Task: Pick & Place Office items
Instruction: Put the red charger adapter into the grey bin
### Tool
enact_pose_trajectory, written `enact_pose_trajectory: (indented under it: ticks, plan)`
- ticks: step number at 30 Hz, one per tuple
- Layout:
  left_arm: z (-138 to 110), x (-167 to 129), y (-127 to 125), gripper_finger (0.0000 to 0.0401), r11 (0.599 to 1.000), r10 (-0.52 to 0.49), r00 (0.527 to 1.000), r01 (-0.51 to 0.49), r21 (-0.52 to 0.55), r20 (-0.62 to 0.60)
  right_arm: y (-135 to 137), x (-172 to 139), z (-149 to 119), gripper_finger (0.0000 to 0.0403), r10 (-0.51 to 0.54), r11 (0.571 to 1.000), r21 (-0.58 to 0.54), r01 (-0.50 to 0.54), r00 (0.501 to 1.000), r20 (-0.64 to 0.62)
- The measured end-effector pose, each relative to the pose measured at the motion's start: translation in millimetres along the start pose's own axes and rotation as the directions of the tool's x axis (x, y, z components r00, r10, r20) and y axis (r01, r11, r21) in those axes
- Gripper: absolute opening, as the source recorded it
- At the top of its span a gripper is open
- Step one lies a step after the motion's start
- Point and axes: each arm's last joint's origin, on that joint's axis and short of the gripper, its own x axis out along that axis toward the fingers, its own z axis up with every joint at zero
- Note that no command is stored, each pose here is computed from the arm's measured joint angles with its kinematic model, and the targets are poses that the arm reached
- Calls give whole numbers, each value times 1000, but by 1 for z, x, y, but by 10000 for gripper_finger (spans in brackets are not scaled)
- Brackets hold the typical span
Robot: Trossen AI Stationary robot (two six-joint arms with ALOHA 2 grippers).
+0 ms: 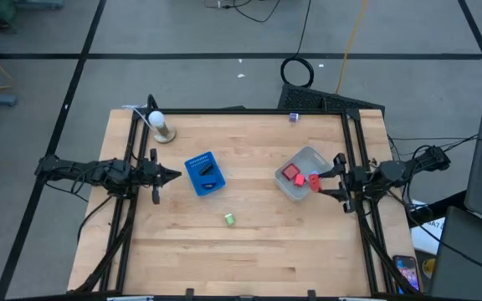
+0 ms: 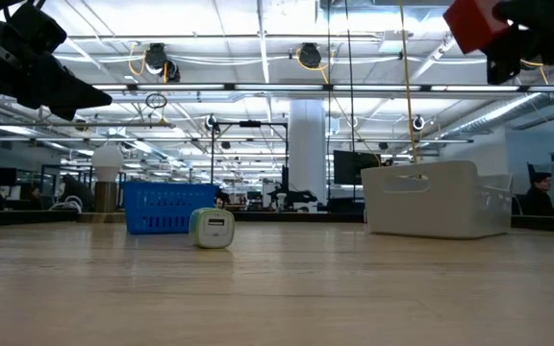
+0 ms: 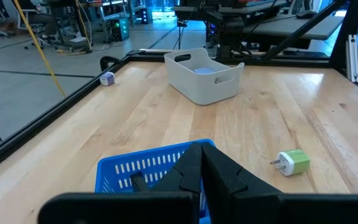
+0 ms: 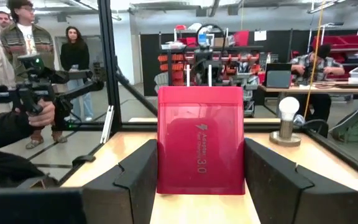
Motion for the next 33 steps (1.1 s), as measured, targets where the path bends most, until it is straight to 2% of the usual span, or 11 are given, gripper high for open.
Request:
enact_pose_trajectory:
  ticks: [8, 14, 19, 22, 28, 33]
  plan:
    - [0, 0, 0, 15, 1000, 0, 1000, 0, 4, 0, -1, 11, 38, 191, -167, 986, -55, 161, 976, -142]
    - [0, 0, 0, 15, 1000, 0, 1000, 0, 4, 0, 0, 26, 64, 191, -299, 954, -103, 280, 902, -311]
    - [0, 0, 0, 15, 1000, 0, 1000, 0, 3, 0, -5, 35, 76, 191, -385, 921, -112, 374, 817, -430]
    - [0, 0, 0, 15, 1000, 0, 1000, 0, -5, 1, -10, 39, 78, 191, -433, 893, -126, 432, 747, -505]
    - [0, 0, 0, 15, 1000, 0, 1000, 0, -5, 0, -22, 51, 66, 191, -420, 876, -112, 469, 629, -655]
    - [0, 0, 0, 15, 1000, 0, 1000, 0, -5, 1, -35, 62, 48, 191, -397, 859, -125, 497, 493, -774]
